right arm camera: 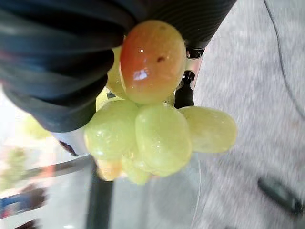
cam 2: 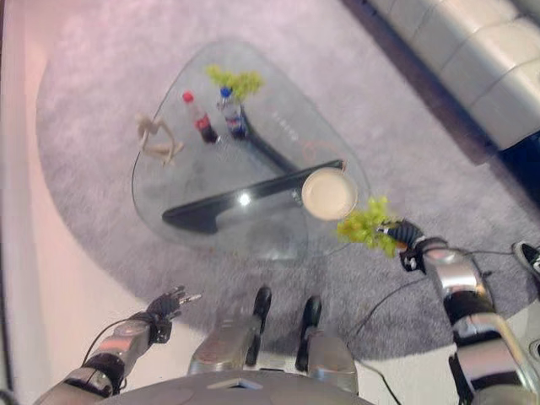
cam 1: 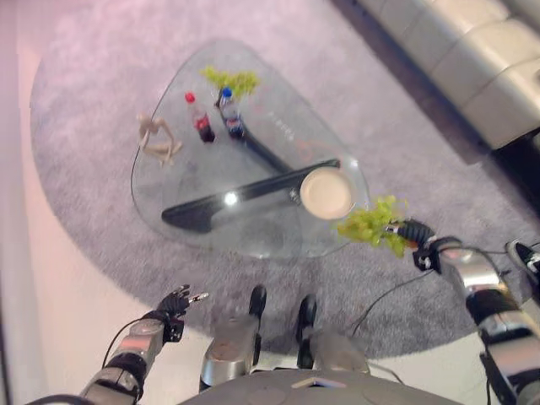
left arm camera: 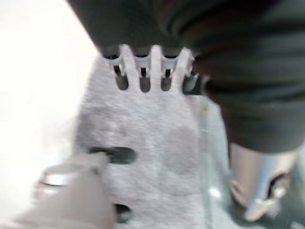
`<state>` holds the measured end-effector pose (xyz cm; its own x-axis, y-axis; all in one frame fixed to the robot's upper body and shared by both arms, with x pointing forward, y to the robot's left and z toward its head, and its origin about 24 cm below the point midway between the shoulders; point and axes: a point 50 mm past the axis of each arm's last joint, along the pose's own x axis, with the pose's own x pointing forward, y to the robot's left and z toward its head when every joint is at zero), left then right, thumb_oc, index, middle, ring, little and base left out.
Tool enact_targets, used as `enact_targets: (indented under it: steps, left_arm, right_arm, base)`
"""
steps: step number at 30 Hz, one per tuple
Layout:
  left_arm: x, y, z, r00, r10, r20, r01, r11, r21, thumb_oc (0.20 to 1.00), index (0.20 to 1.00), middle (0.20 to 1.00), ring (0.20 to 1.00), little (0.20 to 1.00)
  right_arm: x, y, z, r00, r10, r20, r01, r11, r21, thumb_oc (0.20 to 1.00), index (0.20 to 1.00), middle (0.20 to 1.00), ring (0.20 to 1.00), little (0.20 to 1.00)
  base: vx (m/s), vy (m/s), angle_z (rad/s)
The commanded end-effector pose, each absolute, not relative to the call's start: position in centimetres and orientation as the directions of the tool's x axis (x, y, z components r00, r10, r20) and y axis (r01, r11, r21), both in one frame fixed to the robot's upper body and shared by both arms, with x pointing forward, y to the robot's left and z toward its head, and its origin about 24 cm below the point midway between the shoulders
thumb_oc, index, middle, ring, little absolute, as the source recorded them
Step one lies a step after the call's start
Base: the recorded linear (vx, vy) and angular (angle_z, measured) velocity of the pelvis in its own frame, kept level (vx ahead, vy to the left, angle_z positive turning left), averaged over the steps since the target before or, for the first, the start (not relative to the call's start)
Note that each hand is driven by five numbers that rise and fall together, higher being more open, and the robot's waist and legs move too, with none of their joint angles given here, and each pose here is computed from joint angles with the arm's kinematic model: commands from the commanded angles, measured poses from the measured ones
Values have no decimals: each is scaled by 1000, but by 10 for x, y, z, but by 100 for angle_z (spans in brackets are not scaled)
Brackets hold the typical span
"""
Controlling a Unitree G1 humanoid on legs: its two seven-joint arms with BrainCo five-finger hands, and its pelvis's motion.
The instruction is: Pick up fruits into the plate
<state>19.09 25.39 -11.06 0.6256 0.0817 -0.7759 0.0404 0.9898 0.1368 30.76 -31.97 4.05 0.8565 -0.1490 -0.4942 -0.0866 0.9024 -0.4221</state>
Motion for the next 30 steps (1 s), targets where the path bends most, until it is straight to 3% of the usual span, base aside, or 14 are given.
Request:
enact_targets:
  steps: [1,12,30]
  left_arm:
    - [194,252,-111,628,78,-774,105,977,183,1000,1000,1000,1000,1000]
    - [220,234,-98,694,33,-720,168,964,207,1000,1000,1000,1000,1000]
    - [217,224,-96,732,-11,-681,171,971,168,1000,1000,1000,1000,1000]
  right_arm:
    - [336,-330,111,944,-207,-258,10,797,-604,200,200,200,200,200]
    - [366,-331,209,946,-322,38,226,571,-789,200,200,200,200,200]
    - [377,-305,261,927,-282,249,357,455,-815,200,200,200,200,200]
  base:
    - [-132,-28,11]
    - [-87,41,4]
    - [-13,42,-3]
